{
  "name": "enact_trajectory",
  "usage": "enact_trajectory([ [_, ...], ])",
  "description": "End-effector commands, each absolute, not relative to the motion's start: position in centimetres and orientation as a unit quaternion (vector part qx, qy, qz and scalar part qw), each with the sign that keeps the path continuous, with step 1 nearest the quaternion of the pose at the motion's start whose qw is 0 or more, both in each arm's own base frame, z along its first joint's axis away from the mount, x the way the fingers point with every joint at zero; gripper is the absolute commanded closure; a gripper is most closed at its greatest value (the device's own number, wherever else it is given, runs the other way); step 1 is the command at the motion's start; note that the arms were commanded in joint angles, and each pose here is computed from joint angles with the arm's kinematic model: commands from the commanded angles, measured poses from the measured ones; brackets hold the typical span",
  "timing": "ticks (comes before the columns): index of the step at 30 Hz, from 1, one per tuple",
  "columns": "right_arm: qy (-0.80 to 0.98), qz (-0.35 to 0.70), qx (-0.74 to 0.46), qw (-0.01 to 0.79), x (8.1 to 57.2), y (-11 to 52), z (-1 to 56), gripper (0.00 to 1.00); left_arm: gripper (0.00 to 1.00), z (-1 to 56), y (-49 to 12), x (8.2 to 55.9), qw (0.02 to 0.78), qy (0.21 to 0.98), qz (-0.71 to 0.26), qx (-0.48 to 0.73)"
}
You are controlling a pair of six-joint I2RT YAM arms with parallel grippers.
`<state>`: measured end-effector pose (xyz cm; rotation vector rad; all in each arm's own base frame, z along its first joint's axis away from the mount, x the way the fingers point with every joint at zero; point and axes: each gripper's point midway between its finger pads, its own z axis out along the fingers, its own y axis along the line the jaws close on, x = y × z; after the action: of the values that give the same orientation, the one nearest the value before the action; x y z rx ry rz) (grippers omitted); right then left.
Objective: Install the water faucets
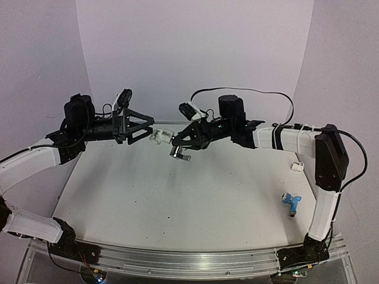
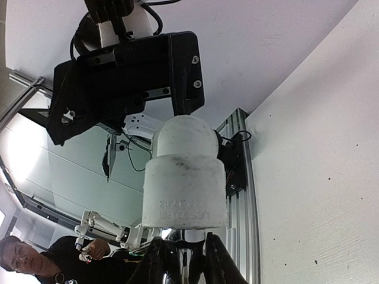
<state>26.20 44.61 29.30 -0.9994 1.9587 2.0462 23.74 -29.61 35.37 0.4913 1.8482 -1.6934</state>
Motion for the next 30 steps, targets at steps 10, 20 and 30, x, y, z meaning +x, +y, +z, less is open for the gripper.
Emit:
enact_trajectory([
  [10,0.592,0.688,-0.390,0.156,24.4,44.3,34.7,1.00,0.04,32.4,-26.6,27.1,0.302,0.750,-0.584,0.075],
  [20,0.595,0.689,-0.386,0.152,25.0,44.8,34.4,1.00,0.08,33.7,-31.2,22.2,0.229,0.703,-0.643,0.200],
  [30,0.603,0.686,-0.380,0.145,25.1,44.9,33.6,1.00,0.54,32.7,-30.6,25.7,0.257,0.724,-0.622,0.151],
])
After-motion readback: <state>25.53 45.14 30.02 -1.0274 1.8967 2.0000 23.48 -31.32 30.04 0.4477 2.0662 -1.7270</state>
